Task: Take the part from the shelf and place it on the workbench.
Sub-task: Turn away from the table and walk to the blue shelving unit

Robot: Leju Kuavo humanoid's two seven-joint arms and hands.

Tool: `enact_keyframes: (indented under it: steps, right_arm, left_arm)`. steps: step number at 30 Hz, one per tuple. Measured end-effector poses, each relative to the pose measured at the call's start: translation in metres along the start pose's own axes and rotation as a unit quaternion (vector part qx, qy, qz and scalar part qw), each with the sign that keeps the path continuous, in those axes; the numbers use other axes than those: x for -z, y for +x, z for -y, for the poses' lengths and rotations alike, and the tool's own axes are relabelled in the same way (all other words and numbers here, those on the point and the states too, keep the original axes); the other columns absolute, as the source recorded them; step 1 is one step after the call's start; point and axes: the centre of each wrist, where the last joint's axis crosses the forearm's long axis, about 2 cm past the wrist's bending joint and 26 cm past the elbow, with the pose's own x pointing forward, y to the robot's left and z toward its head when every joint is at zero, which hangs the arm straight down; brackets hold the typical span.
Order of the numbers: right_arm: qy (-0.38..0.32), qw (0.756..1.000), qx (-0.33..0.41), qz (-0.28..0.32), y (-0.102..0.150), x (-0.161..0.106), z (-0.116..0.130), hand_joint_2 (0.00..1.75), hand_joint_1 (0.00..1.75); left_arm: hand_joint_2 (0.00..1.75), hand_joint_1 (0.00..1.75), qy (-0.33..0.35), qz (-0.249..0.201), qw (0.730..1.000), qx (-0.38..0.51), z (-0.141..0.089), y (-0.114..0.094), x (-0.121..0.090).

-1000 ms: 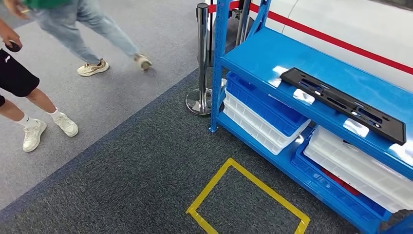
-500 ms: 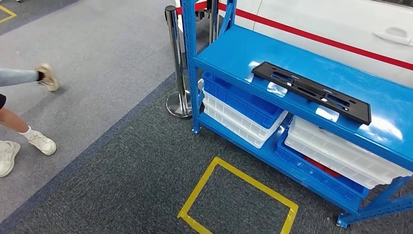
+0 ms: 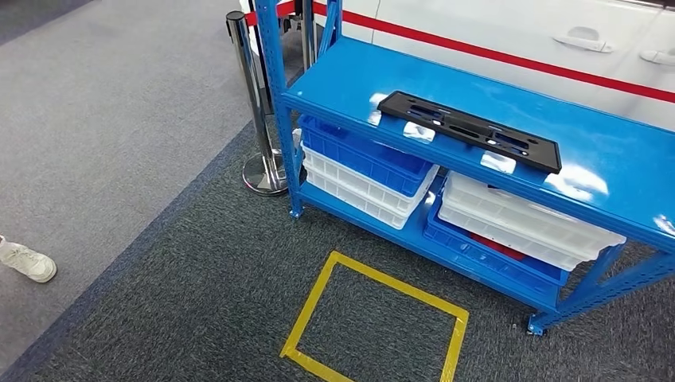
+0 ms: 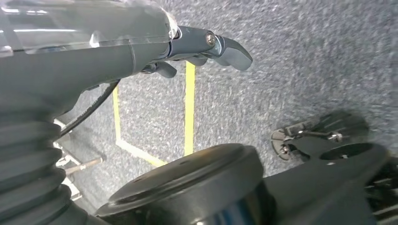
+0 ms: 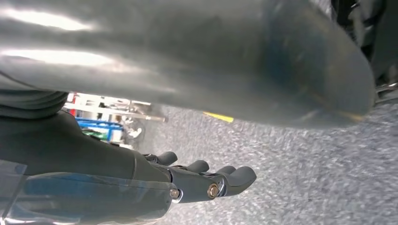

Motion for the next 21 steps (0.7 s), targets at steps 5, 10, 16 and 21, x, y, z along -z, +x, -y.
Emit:
enact_keyframes:
  steps: [5, 10, 16, 21]
  right_arm:
    - [0.001, 1.000, -0.004, -0.001, 0.000, 0.000, 0.000, 0.00, 0.00]
    - [0.000, 1.000, -0.005, -0.003, 0.000, 0.000, 0.000, 0.00, 0.00]
    - [0.000, 1.000, -0.005, -0.005, 0.001, -0.001, -0.001, 0.00, 0.00]
    - [-0.003, 1.000, -0.004, -0.007, -0.001, 0.001, 0.002, 0.00, 0.00]
  left_arm:
    - [1.75, 0.00, 0.003, 0.006, 1.000, -0.002, -0.003, 0.004, 0.000]
    - [0.00, 0.00, 0.003, 0.012, 1.000, -0.005, -0.007, 0.007, 0.000]
    - [0.00, 0.00, -0.002, 0.000, 1.000, 0.000, -0.002, -0.006, 0.001]
    - [1.31, 0.00, -0.005, 0.001, 1.000, 0.000, 0.002, -0.007, 0.000]
